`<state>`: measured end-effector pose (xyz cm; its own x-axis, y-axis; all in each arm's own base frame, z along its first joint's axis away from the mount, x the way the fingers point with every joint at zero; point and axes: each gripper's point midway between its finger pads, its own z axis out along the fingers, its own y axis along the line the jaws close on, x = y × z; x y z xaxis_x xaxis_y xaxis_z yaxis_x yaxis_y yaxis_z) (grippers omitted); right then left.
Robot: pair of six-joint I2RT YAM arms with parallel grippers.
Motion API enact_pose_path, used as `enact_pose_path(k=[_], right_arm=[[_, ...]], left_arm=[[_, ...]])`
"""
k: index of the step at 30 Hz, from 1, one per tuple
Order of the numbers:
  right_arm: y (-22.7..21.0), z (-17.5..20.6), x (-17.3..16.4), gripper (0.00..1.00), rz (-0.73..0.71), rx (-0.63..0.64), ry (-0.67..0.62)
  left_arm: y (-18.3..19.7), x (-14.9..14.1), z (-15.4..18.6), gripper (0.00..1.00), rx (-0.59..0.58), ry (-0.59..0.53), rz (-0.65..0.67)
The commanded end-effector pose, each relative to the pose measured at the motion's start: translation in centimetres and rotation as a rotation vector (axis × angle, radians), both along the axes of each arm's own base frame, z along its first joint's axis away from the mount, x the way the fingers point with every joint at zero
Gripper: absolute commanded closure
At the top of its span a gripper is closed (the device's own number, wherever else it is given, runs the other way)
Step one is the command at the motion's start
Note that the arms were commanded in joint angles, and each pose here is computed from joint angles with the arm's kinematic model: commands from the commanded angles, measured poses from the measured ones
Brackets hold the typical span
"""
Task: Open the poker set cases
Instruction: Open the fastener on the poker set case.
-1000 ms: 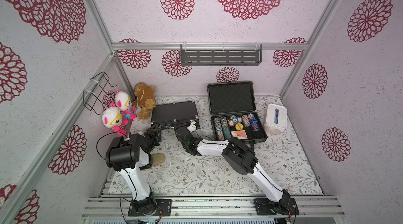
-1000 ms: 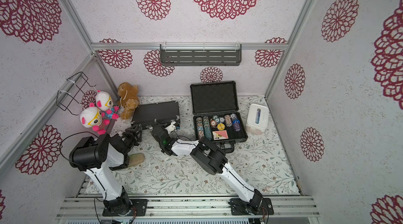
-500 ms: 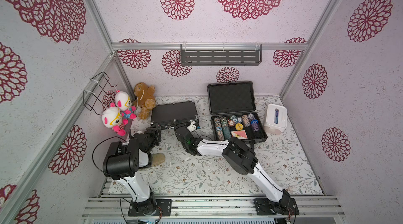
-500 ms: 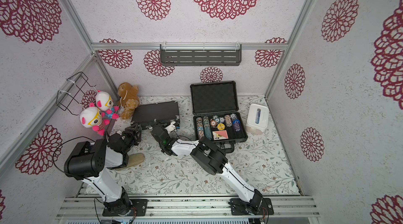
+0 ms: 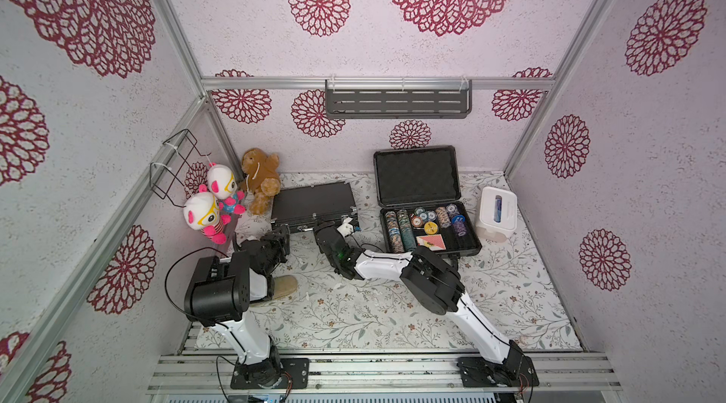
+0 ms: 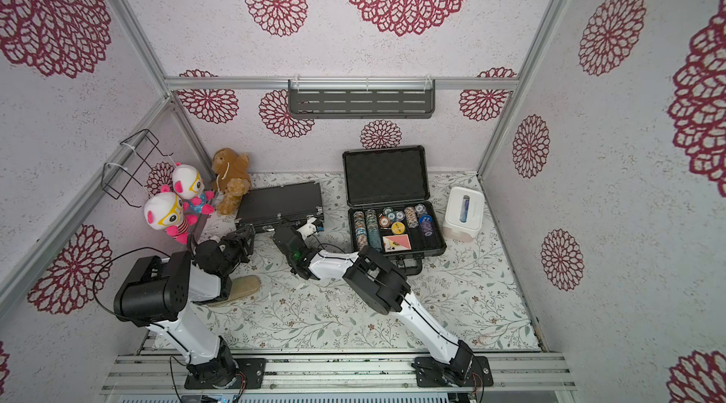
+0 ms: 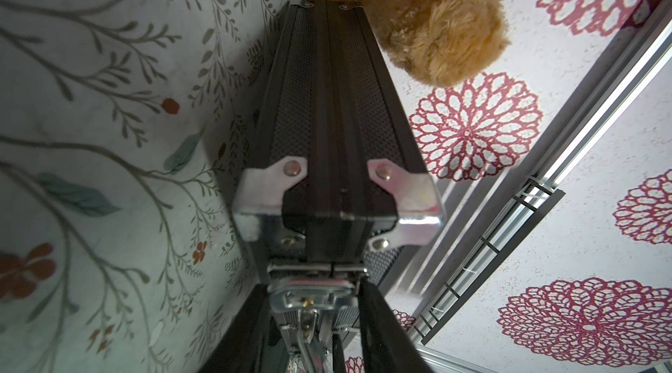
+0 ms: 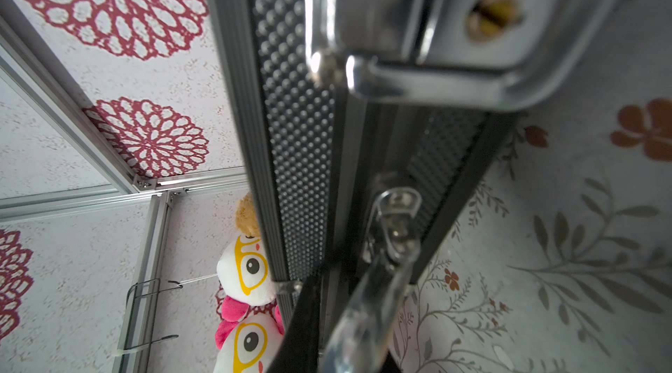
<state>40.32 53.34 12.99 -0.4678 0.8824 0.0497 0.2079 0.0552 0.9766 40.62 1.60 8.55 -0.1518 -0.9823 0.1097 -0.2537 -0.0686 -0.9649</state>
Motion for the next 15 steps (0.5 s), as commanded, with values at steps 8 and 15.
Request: enact_pose_path(k=[8, 15], right_arm=[[0.7, 15.4, -2.4, 1.0, 0.079, 0.242, -0.22], [0.7, 14.8, -2.4, 1.0, 0.079, 0.248, -0.207]], left_arm=[[-1.0, 0.5, 4.9, 0.67, 0.068, -0.044, -0.037], [-0.9, -1.1, 8.7, 0.67, 0.258, 0.035, -0.032]])
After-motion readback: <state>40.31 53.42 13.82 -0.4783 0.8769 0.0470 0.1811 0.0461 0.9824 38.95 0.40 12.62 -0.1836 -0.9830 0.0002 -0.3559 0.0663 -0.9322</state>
